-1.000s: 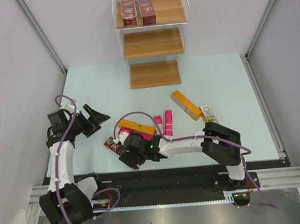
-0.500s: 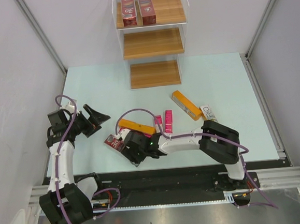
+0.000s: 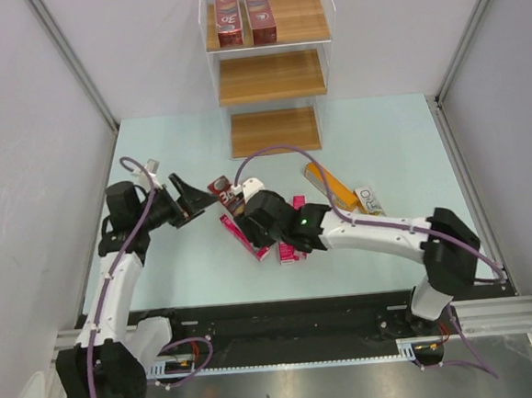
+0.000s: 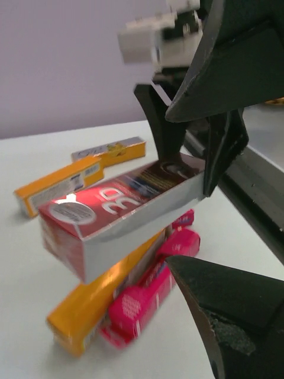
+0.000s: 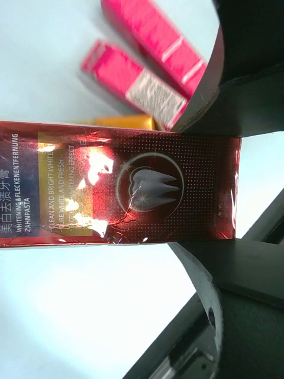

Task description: Place and organize the toothpastes onto the shelf

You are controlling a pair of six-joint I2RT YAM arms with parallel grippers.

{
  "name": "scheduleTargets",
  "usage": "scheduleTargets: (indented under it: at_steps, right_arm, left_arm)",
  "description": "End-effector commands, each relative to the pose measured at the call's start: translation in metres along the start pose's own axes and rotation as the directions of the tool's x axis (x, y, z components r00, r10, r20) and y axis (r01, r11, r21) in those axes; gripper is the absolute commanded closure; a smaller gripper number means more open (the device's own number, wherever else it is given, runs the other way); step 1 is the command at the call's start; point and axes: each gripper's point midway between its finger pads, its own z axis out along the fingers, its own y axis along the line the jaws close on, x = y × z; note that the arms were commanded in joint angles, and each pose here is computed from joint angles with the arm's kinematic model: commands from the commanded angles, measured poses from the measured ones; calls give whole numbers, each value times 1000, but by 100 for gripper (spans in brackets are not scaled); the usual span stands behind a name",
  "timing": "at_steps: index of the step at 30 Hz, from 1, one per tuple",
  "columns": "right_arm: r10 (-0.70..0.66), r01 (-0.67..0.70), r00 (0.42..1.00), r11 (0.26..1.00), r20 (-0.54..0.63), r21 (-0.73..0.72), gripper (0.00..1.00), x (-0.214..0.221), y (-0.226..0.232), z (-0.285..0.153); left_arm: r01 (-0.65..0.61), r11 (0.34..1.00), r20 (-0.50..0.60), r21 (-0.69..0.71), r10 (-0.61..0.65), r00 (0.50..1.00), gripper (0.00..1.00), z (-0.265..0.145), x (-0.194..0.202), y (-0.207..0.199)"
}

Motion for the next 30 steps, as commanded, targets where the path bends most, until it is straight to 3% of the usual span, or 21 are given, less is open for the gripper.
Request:
scheduleTargets:
  at_steps: [1,10,16,19,20,22,26,30]
  right_arm:
    - [36,-49,983,996,180,71,52,-52,-15,-51]
    - [39,-57,960,997,277,57,52,-70,-6,-96]
    - [44,-58,965,997,260,48,51,-64,0,-97]
    - [49,-61,968,997,248,40,49,-61,1,-95]
    - [49,-61,968,997,247,39,47,-61,2,-94]
    - [51,-59,966,998,252,25,44,-63,4,-95]
    - [61,-62,961,998,271,-3,25,-69,6,-101]
    - [93,-86,948,996,303,-37,12,-80,3,-114]
  left_arm:
    - [-34,986,10,165,33,999,0,21,-4,-53]
    - [-68,962,-65,266,89,994,1,61,16,-105]
    - [-76,943,-66,324,103,992,19,68,24,-123]
    - [-89,943,-53,320,112,992,36,65,23,-124]
    - [-97,945,-45,313,117,992,46,64,21,-124]
    - [-100,948,-43,304,118,992,53,63,20,-124]
    - [-106,952,-44,288,123,991,54,64,17,-121]
    - [-98,950,-36,296,114,993,55,61,8,-117]
